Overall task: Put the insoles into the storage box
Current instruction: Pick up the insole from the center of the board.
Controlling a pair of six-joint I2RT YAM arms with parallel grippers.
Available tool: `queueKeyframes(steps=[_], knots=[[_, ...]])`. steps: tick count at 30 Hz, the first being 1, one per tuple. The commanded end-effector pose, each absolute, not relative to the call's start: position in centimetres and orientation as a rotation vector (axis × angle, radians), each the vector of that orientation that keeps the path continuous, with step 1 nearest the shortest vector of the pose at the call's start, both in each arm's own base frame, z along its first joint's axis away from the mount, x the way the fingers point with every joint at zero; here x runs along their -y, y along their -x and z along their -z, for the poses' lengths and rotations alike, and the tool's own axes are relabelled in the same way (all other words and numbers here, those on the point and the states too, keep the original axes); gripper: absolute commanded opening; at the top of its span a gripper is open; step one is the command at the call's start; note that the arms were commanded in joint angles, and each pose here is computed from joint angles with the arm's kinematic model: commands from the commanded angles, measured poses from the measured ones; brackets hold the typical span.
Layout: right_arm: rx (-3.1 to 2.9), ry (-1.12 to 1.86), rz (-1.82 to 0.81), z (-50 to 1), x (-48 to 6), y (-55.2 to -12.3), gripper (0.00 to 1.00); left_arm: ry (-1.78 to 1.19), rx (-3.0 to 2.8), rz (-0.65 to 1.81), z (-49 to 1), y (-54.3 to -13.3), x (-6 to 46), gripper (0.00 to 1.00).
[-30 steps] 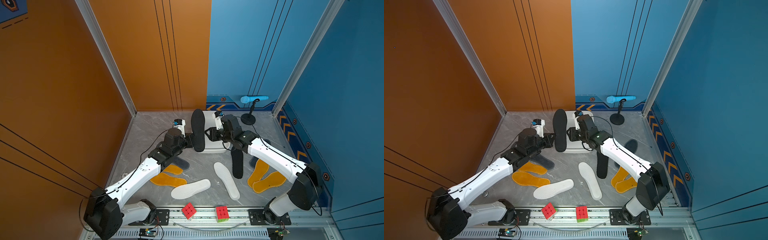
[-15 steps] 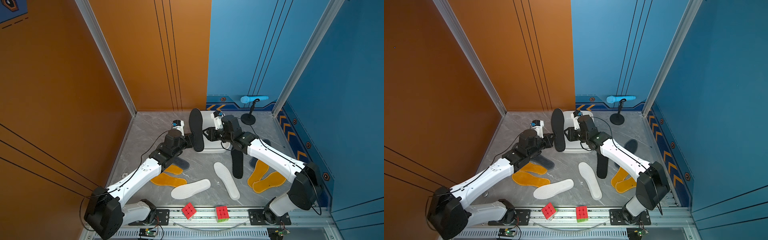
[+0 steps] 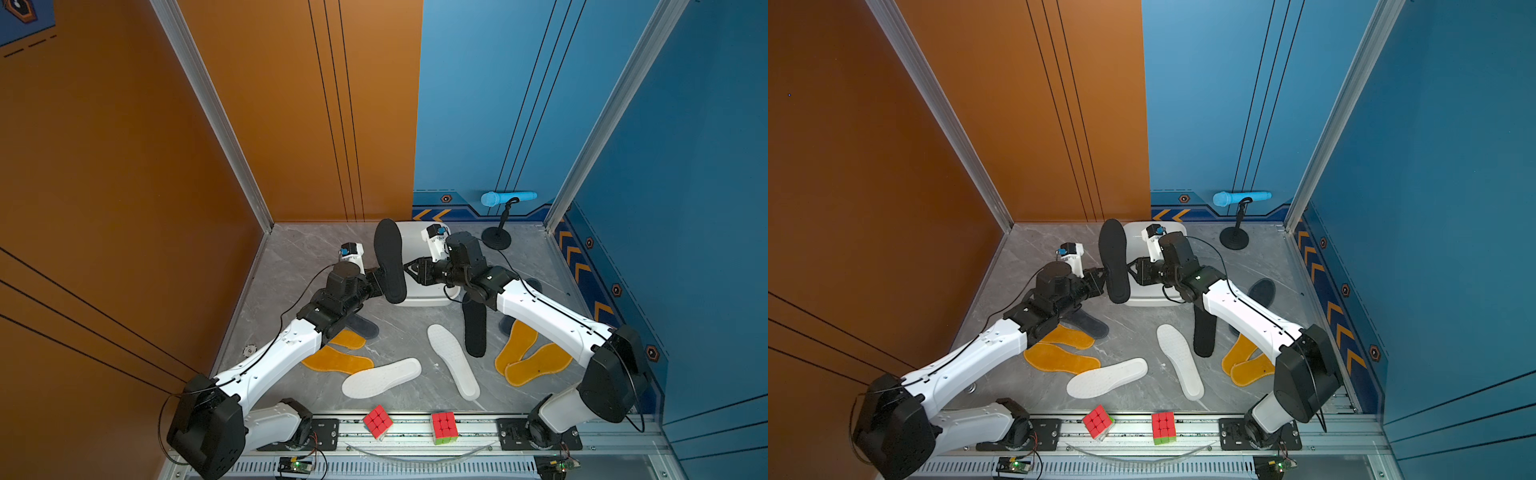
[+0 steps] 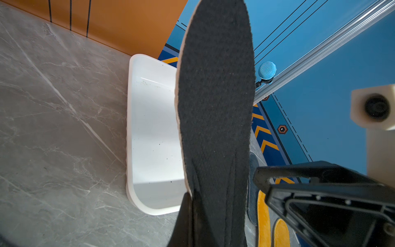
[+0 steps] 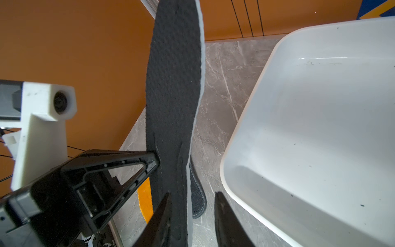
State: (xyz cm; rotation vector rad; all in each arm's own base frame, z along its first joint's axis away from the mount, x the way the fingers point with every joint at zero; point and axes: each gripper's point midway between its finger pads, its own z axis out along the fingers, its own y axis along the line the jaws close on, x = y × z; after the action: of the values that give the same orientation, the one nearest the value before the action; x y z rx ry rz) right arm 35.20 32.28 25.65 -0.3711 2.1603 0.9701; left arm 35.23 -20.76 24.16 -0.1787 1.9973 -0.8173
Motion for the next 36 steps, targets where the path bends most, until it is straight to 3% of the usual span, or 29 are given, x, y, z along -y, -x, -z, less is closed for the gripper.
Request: queueKeyframes(steps=[1,20,25,36], knots=[[-2.134,0.417,-1.013,-26.5,-33.2,-34.7,0.35,0.211,-1.970,0.826,-24.3,-35.7,20.4,0.00],[-2.144,0.446,-1.025,-25.3,-34.5,-35.1,0.31,0.196,-1.987,0.847,-24.0,-35.5,21.1,0.00],[-2.138,0.457,-1.027,-25.3,-34.8,-35.0,0.21,0.193,-1.992,0.847,-23.8,-35.5,21.2,0.00],[-2.146,0.459,-1.017,-25.0,-34.9,-35.2,0.10,0.168,-1.999,0.869,-23.9,-35.2,21.7,0.00]])
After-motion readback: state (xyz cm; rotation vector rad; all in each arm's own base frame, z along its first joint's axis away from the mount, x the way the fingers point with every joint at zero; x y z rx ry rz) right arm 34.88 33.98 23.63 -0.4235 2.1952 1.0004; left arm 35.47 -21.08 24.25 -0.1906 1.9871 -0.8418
